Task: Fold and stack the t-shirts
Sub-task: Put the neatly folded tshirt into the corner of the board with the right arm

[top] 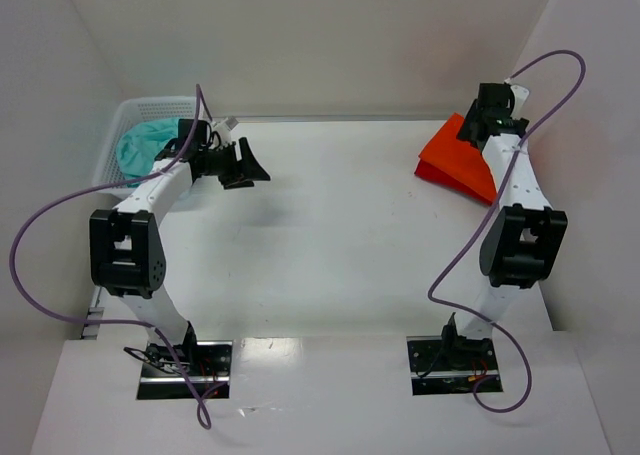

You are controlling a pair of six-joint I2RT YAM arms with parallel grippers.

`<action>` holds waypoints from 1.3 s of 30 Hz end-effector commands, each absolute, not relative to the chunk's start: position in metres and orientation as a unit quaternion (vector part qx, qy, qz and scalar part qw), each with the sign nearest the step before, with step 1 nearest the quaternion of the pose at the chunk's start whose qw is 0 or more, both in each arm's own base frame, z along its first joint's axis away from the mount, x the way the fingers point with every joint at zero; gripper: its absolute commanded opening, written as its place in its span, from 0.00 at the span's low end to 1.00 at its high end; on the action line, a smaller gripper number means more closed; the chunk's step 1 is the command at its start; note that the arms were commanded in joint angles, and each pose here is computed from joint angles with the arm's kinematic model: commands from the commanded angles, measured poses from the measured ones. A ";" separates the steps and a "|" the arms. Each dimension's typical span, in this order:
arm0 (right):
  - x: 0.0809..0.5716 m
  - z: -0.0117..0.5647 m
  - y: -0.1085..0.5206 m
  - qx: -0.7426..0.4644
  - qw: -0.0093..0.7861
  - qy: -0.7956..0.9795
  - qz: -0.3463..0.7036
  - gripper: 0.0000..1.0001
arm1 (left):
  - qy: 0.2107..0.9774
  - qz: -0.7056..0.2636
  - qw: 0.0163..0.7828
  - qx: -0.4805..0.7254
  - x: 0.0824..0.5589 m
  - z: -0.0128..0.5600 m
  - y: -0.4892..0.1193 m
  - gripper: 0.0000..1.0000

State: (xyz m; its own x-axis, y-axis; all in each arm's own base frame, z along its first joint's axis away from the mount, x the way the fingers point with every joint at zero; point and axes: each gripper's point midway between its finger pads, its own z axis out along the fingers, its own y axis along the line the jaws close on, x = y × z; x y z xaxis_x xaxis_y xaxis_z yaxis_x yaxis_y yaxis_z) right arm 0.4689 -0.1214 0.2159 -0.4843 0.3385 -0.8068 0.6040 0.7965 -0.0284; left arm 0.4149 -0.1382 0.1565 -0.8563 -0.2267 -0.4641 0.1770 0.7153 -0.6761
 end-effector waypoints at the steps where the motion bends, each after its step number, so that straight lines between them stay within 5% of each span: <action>1: 0.474 0.199 -0.134 0.299 0.433 0.835 -0.163 0.82 | 0.870 -0.375 0.319 0.015 0.413 0.194 -0.135 0.74; 3: 0.470 0.185 -0.148 0.310 0.420 0.836 -0.172 0.67 | 0.871 -0.374 0.317 0.010 0.409 0.193 -0.135 0.74; 4: 0.469 0.170 -0.153 0.313 0.408 0.840 -0.176 0.46 | 0.874 -0.367 0.319 0.005 0.409 0.191 -0.133 0.74; 5: 0.470 0.163 -0.154 0.314 0.405 0.841 -0.177 0.41 | 0.875 -0.364 0.320 0.000 0.410 0.191 -0.131 0.74; 11: 0.466 0.105 -0.168 0.323 0.341 0.859 -0.205 0.30 | 0.877 -0.350 0.328 -0.006 0.410 0.195 -0.127 0.73; 18: 0.461 0.103 -0.177 0.337 0.328 0.851 -0.233 0.29 | 0.880 -0.345 0.326 -0.001 0.414 0.194 -0.126 0.73; 21: 0.464 0.128 -0.168 0.334 0.352 0.851 -0.202 0.36 | 0.879 -0.349 0.326 0.001 0.415 0.195 -0.127 0.73; 24: 0.466 0.183 -0.153 0.327 0.410 0.838 -0.150 0.60 | 0.876 -0.353 0.329 0.005 0.416 0.200 -0.129 0.73; 25: 0.462 0.214 -0.148 0.329 0.441 0.825 -0.132 0.76 | 0.874 -0.353 0.334 0.007 0.418 0.204 -0.129 0.74; 29: 0.449 0.280 -0.121 0.312 0.503 0.804 -0.058 1.00 | 0.862 -0.357 0.359 0.020 0.416 0.229 -0.130 0.75; 39: 0.371 0.349 -0.055 0.297 0.592 0.743 0.091 1.00 | 0.855 -0.218 0.470 0.009 0.389 0.282 -0.102 0.82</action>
